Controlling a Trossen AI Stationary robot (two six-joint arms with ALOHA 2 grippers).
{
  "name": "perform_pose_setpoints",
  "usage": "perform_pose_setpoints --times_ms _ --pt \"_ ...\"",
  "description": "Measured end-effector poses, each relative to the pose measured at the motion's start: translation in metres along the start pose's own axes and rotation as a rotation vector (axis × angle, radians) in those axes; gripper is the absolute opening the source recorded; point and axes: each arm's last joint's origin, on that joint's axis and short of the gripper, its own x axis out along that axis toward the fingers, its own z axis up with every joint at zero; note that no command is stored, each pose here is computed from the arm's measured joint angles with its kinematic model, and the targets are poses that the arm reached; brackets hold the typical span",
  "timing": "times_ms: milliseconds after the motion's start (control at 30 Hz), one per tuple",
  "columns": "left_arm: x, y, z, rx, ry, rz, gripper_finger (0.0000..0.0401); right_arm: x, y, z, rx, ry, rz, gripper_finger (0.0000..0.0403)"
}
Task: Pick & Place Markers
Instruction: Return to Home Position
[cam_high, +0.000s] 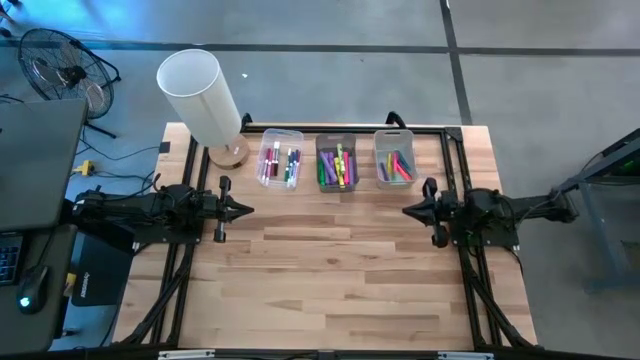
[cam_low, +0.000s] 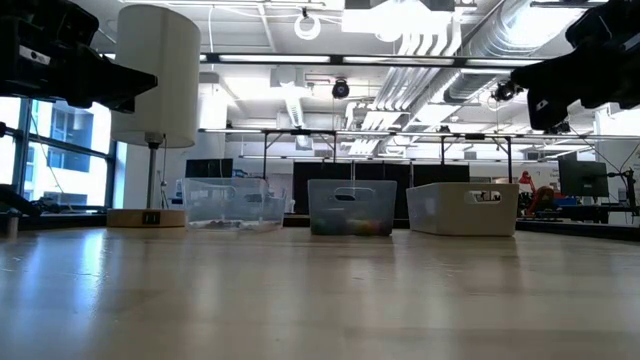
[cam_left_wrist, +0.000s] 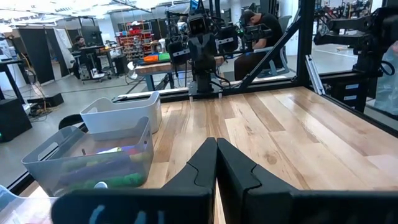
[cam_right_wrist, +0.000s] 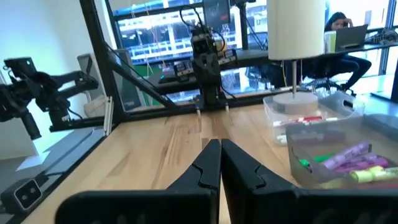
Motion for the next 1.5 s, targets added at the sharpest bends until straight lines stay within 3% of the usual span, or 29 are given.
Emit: perform_pose_setpoints --times_ms 1500 --pt "0.0 0.0 -0.0001 0.0 0.001 0.0 0.0001 0.0004 -0.0002 -0.0015 0.003 0.017 -0.001 0.0"
